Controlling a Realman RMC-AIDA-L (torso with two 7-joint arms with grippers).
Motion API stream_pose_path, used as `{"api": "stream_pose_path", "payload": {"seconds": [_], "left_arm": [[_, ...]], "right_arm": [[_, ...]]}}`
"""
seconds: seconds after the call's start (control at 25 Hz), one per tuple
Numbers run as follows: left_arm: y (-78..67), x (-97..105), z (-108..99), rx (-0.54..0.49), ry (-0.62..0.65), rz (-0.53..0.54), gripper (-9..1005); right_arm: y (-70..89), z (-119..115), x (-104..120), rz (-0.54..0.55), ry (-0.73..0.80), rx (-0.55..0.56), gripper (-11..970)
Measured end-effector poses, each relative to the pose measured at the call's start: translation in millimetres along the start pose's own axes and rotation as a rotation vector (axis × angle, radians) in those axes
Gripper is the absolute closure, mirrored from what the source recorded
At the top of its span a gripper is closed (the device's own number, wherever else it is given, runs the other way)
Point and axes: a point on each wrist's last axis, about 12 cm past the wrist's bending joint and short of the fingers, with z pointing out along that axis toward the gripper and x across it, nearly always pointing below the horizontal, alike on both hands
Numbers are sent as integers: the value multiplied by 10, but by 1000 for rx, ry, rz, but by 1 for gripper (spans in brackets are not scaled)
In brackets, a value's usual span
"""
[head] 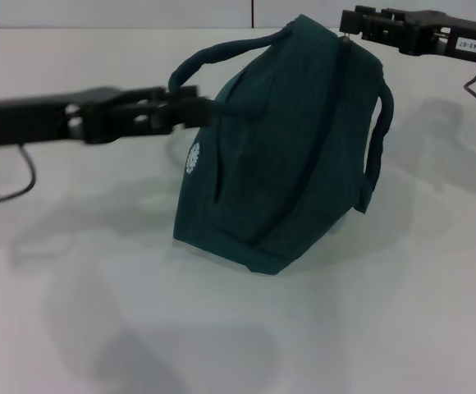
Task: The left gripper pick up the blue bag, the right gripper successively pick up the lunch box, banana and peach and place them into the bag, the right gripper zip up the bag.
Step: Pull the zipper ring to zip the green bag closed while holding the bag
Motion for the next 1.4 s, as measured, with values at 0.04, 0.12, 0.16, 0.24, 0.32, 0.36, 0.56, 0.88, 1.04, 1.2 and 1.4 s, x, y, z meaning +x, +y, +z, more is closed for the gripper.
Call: {"api": "stream_pose_path", "payload": {"seconds": [0.04,0.12,0.16,0.24,0.32,0.36,0.56,0.88,1.04,1.2,1.4], "left_arm": [[-25,-83,61,-15,34,11,118],[-61,-250,195,-62,103,25,119],[-83,-353,283,-88,134,29,119],[-115,-513,424,-135,178,35,120],[-142,-661,580,-177,209,36,121],[-156,-730,661,-198,225,40,121],[-166,-874,979,-284,338,41,122],[-72,-918,1068,-363,355,25,123],[-44,-920,1072,-386,347,30,124],[-28,-898,1086,-398,365,26,124],[-23,-868,1153,-391,396,19,125]], "right_arm": [[2,7,0,0,1,-1,567],[5,24,2,-2,3,-3,566],[7,31,4,-4,3,-4,566],[11,40,6,-6,3,-5,565],[16,48,10,-6,2,-7,564],[16,49,10,-6,2,-6,563],[20,65,8,-7,3,-8,561],[27,98,0,-9,7,-13,558],[30,103,5,-9,8,-13,556],[31,106,10,-10,10,-14,555],[33,108,12,-10,10,-14,552]]}}
